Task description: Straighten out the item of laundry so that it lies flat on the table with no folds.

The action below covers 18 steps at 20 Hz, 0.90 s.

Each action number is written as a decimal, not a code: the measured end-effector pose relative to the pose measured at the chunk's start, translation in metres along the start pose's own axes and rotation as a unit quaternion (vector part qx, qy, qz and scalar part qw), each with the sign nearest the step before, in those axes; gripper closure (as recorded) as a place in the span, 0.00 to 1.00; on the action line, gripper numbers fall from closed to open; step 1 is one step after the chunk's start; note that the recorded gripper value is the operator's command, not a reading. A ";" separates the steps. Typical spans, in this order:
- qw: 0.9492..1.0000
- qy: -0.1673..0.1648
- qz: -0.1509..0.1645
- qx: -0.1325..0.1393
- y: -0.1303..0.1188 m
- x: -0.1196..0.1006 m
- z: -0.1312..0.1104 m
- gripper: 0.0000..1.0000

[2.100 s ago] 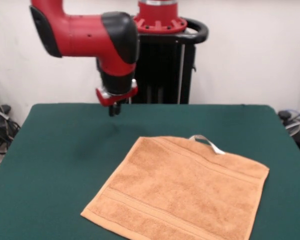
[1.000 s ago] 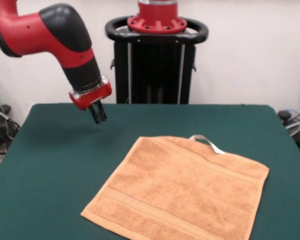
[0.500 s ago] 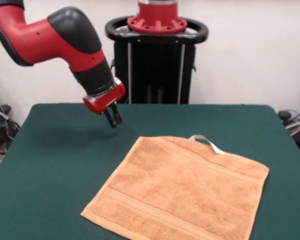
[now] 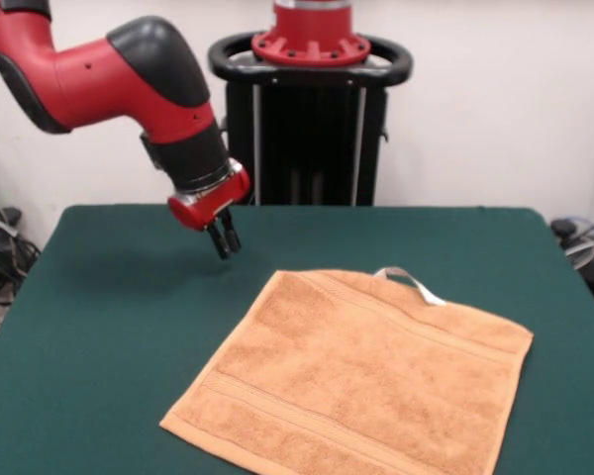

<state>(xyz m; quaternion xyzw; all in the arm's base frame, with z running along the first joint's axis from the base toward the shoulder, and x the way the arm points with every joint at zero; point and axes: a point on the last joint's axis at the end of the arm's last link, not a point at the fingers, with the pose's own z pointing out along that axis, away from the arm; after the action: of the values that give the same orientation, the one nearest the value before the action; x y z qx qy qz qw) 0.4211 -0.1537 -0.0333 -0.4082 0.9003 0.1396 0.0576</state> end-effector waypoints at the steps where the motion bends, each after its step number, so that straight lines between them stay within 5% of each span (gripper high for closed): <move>1: 1.000 0.001 -0.004 0.002 0.000 0.000 0.001 1.00; 7: 1.000 -0.003 -0.025 0.014 0.002 -0.008 0.005 1.00; 18: 0.999 -0.040 -0.013 0.023 0.003 -0.011 0.014 1.00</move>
<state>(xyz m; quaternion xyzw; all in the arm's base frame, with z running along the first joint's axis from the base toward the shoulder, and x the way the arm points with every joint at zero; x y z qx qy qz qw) 0.4262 -0.1395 -0.0441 -0.4121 0.8950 0.1344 0.1047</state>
